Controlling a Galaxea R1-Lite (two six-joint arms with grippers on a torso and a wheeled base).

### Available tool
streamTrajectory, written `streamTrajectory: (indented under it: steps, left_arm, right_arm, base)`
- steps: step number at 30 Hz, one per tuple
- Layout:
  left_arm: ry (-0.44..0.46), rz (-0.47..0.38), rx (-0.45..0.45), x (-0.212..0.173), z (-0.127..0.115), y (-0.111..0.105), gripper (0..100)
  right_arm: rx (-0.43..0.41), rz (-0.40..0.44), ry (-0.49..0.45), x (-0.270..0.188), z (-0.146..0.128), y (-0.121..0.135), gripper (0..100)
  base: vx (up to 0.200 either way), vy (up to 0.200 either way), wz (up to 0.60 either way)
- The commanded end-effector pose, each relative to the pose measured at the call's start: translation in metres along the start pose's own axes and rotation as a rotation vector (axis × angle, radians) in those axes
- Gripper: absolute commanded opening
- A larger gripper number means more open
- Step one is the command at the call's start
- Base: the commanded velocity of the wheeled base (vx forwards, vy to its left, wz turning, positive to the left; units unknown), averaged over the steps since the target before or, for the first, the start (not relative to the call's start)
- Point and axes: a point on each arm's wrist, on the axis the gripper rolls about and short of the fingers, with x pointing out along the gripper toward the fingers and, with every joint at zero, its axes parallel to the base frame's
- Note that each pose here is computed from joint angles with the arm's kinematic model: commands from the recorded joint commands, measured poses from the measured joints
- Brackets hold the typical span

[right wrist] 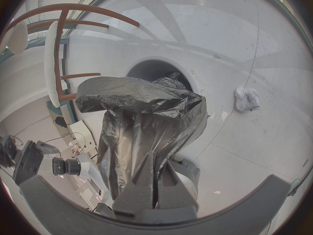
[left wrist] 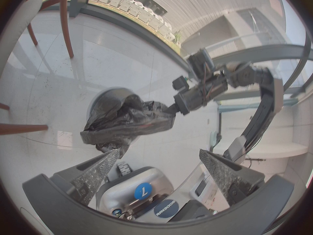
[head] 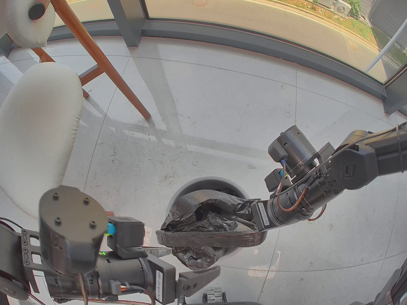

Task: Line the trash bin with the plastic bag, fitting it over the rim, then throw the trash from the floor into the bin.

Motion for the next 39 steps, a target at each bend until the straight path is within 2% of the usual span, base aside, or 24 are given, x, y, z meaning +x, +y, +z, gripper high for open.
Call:
streamTrajectory:
  steps: [1, 3, 6, 10, 15, 18, 21, 25, 28, 33, 39]
  left_arm:
    - [-0.109, -0.056, -0.088, -0.017, 0.003, 0.034, 100]
    - [-0.112, -0.099, -0.127, -0.020, 0.004, 0.045, 100]
    - [-0.081, -0.111, -0.161, -0.022, -0.003, 0.059, 100]
    - [-0.062, -0.106, -0.175, -0.021, -0.007, 0.063, 100]
    - [-0.047, -0.099, -0.189, -0.014, -0.004, 0.065, 100]
    - [-0.053, -0.102, -0.186, -0.012, -0.003, 0.065, 100]
    - [-0.074, -0.115, -0.178, -0.012, -0.001, 0.064, 100]
    - [-0.074, -0.115, -0.178, -0.011, 0.000, 0.064, 100]
    - [-0.058, -0.108, -0.178, -0.005, 0.000, 0.066, 100]
    - [-0.030, -0.100, -0.184, 0.003, 0.000, 0.067, 100]
    - [-0.026, -0.098, -0.187, 0.011, 0.005, 0.068, 100]
  right_arm:
    - [-0.031, 0.038, -0.041, -0.010, 0.002, 0.012, 0]
    - [-0.049, 0.069, -0.054, -0.011, 0.002, 0.018, 0]
    - [-0.089, 0.115, -0.088, -0.014, 0.002, 0.028, 0]
    - [-0.181, 0.174, -0.158, -0.014, 0.007, 0.034, 0]
    - [-0.210, 0.250, -0.211, -0.016, 0.015, 0.040, 0]
    - [-0.205, 0.240, -0.206, -0.013, 0.015, 0.035, 0]
    - [-0.150, 0.207, -0.215, -0.006, 0.025, 0.013, 0]
    - [-0.108, 0.204, -0.246, -0.001, 0.035, -0.007, 0]
    - [-0.068, 0.195, -0.227, 0.005, 0.033, -0.028, 0]
    - [-0.037, 0.133, -0.159, 0.029, 0.027, -0.058, 0]
    - [-0.057, 0.158, -0.236, 0.029, 0.036, -0.058, 0]
  base:
    - [0.000, 0.000, 0.00]
    - [0.000, 0.000, 0.00]
    - [0.000, 0.000, 0.00]
    - [0.000, 0.000, 0.00]
    - [0.000, 0.000, 0.00]
    - [0.000, 0.000, 0.00]
    - [0.000, 0.000, 0.00]
    - [0.000, 0.000, 0.00]
    - [0.000, 0.000, 0.00]
    - [0.000, 0.000, 0.00]
    - [0.000, 0.000, 0.00]
